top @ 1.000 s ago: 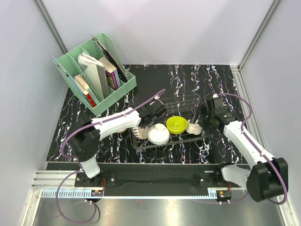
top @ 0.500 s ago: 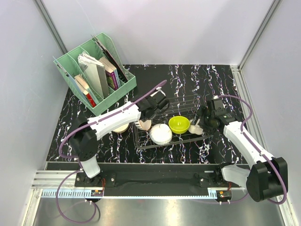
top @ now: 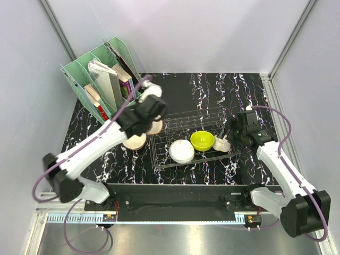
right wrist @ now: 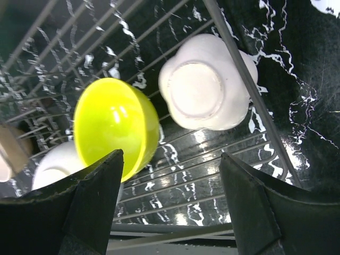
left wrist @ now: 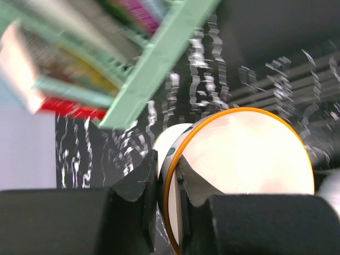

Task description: Unload the bowls from the dish rack

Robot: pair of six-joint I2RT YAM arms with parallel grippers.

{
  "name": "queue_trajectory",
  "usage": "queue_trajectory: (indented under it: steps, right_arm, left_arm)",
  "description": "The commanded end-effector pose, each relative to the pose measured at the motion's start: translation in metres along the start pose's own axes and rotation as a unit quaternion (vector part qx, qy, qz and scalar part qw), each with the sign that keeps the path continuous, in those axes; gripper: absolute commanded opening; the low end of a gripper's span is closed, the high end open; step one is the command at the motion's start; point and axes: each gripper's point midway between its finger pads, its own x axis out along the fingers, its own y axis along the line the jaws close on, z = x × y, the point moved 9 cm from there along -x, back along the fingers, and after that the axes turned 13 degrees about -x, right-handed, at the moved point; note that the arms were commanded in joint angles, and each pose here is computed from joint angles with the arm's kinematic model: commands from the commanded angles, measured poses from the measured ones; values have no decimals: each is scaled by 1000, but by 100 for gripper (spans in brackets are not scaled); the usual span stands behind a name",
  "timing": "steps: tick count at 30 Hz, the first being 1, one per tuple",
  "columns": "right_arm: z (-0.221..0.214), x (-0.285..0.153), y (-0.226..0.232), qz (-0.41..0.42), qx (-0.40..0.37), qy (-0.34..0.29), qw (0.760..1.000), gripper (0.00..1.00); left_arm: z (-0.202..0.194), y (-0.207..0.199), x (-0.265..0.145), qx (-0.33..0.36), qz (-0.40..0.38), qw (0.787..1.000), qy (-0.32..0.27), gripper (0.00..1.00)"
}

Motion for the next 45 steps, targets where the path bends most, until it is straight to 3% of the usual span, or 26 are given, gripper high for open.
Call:
queue_trajectory:
  steps: [1,5,13,24,31,45]
  right_arm:
    - [22,-26,9,8,9,-52,999,80]
    - [27,-34,11,11,14,-69,997,80]
    - [31,-38,14,18,14,-75,997,80]
    - [26,-38,10,12,8,-72,997,80]
    - [24,-37,7,6,2,-72,997,80]
    - [22,-31,7,3,-2,-58,998,81]
  left_arm:
    - [-4,48,-3,-119,51,991,-29,0]
    - [-26,72,4,-188,63,980,-10,0]
    - [-58,86,31,-250,71,965,28,0]
    - [-54,78,57,-281,80,956,28,0]
    - [-71,67,78,-300,91,949,42,0]
    - [-79,50,108,-286,102,950,77,0]
